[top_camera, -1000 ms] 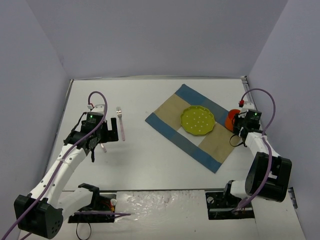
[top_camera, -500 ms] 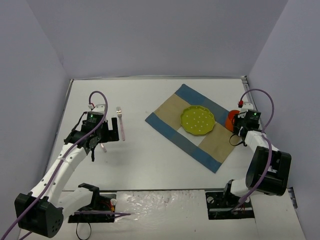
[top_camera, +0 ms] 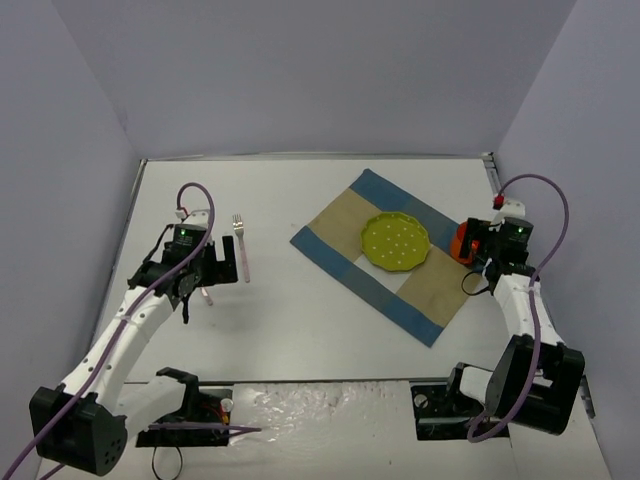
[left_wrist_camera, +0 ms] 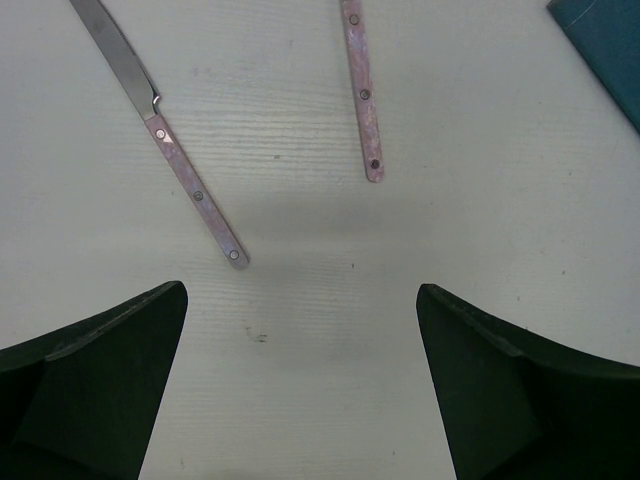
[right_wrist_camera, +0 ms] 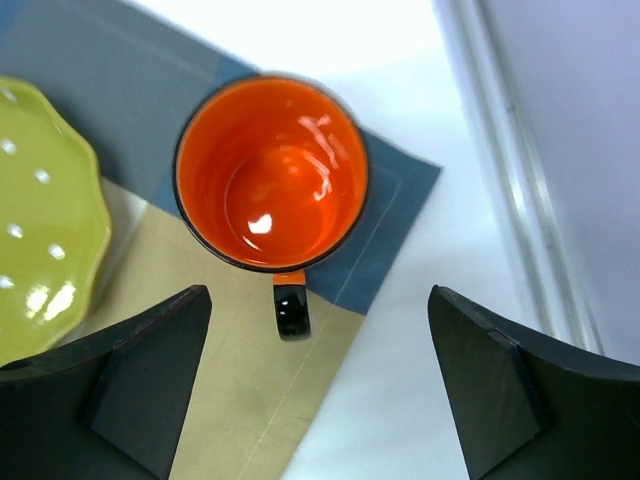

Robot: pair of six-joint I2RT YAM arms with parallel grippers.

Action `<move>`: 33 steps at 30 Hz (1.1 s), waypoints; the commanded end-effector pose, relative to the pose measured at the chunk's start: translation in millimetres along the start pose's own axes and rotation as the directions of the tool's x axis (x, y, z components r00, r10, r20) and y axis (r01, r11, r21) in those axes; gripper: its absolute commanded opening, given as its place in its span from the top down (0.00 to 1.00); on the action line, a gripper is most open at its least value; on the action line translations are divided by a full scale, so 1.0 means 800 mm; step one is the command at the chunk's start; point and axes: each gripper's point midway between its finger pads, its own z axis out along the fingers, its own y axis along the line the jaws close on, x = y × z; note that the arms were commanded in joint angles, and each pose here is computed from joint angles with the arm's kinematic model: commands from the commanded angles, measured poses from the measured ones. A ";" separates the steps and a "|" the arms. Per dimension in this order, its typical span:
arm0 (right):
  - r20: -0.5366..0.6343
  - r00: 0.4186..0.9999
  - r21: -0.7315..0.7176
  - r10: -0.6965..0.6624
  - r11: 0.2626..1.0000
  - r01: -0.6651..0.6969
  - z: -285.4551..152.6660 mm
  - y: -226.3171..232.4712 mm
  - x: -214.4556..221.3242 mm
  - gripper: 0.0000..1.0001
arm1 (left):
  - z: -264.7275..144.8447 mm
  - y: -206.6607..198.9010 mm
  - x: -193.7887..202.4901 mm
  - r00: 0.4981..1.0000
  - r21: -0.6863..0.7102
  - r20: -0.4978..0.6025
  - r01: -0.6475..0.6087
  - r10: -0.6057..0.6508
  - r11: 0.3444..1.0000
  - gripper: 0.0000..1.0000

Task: Set the dinner table for one person

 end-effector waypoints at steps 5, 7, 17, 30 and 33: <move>0.377 0.894 -0.050 0.242 0.969 -0.242 -0.116 -0.001 -0.185 0.00 | 0.018 -0.011 -0.025 0.993 -0.020 -0.023 0.115 -0.115 0.993 0.03; 0.409 0.866 -0.103 0.287 0.958 -0.269 -0.132 0.007 -0.210 0.00 | 0.027 -0.013 -0.032 0.988 -0.033 -0.021 0.155 -0.156 0.987 0.03; 0.407 0.868 -0.323 0.285 0.934 -0.155 -0.164 0.102 -0.250 0.00 | 0.121 -0.024 -0.066 0.956 -0.171 -0.048 0.277 -0.289 0.946 0.07; 0.359 0.903 -0.454 0.235 0.890 -0.051 -0.180 0.168 -0.214 0.00 | 0.203 -0.038 -0.047 0.951 -0.259 -0.135 0.238 -0.279 0.936 0.35; 0.339 0.910 -0.474 0.240 0.879 -0.055 -0.180 0.173 -0.204 0.00 | 0.212 -0.040 -0.031 0.949 -0.266 -0.161 0.221 -0.269 0.938 0.45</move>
